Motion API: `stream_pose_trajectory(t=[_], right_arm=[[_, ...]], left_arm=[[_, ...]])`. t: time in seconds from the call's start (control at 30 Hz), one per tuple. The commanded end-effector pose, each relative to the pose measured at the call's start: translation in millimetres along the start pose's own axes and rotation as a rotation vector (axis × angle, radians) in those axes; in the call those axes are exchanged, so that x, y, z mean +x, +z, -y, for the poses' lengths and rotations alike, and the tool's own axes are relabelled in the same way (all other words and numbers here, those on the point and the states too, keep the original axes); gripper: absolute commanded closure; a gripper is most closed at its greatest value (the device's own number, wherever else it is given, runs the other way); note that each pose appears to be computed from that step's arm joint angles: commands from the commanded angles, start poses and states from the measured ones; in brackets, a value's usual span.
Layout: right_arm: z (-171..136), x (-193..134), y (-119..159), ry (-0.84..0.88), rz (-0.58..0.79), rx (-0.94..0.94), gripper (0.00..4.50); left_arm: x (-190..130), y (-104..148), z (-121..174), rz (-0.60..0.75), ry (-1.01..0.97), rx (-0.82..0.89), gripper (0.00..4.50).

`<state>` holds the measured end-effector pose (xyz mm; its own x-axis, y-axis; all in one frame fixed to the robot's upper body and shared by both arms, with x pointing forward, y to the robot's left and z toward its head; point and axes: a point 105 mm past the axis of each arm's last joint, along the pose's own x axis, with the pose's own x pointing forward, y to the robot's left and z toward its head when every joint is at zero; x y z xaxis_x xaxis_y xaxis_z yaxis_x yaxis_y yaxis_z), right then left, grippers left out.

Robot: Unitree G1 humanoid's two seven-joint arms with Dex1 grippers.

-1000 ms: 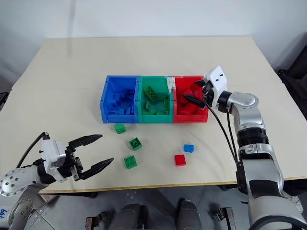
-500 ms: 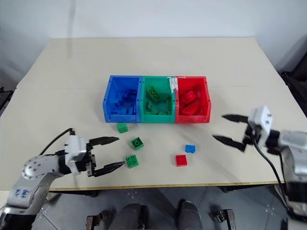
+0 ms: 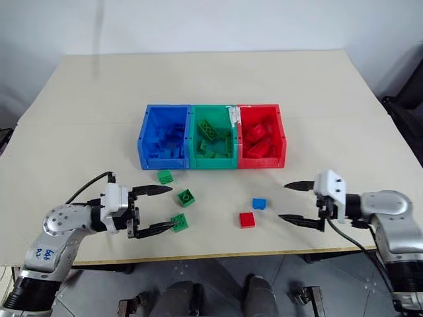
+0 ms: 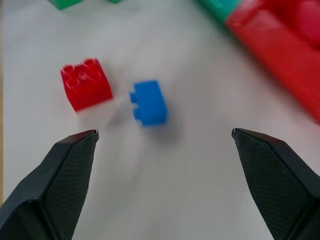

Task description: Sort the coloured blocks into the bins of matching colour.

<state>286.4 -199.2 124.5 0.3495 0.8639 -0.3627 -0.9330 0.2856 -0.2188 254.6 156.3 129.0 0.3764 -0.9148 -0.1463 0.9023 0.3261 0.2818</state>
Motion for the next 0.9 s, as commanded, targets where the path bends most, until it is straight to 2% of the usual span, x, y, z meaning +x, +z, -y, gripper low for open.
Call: stream_pose_trajectory(t=[0.03, 0.1, 0.2, 0.47, 0.5, 0.6, 0.67, 0.77, 0.83, 0.9], right_arm=[[-1.5, 12.6, 0.5, 0.033, -0.004, -0.006, 0.03], [-1.9, 20.8, -6.8, 0.053, -0.026, -0.005, 0.03], [-1.1, 30.2, -11.8, 0.063, -0.032, -0.01, 0.68], [1.8, 40.0, -13.0, 0.07, -0.012, -0.037, 3.43], [2.8, 39.8, -12.3, 0.067, -0.011, -0.044, 3.62], [12.0, 38.1, 3.0, 0.064, -0.023, -0.152, 3.61], [17.8, 43.4, 31.5, 0.066, 0.078, -0.127, 3.61], [19.7, 52.8, 59.9, 0.09, 0.177, -0.093, 3.61], [28.3, 82.3, 97.8, 0.092, 0.261, -0.086, 3.61], [33.3, 108.6, 125.8, 0.098, 0.287, -0.084, 3.61]], left_arm=[[-8.0, 12.9, 1.4, 0.003, 0.025, 0.061, 0.0], [-12.3, 14.1, 4.1, -0.001, 0.043, 0.058, 0.0], [-18.7, 15.2, 6.6, -0.008, 0.072, 0.051, 0.0], [-28.2, 17.0, 6.7, -0.011, 0.131, 0.038, 0.0], [-28.2, 17.0, 6.6, -0.009, 0.135, 0.037, 0.0], [-32.7, 11.4, 4.6, -0.012, 0.196, 0.028, 0.0], [-38.2, 8.7, 4.1, -0.008, 0.251, 0.015, 0.0], [-43.4, 9.7, 4.9, 0.011, 0.31, -0.004, 0.0], [-55.9, 11.1, 10.0, 0.031, 0.415, -0.028, 0.0], [-67.5, 9.8, 16.3, 0.026, 0.499, -0.048, 0.0]])
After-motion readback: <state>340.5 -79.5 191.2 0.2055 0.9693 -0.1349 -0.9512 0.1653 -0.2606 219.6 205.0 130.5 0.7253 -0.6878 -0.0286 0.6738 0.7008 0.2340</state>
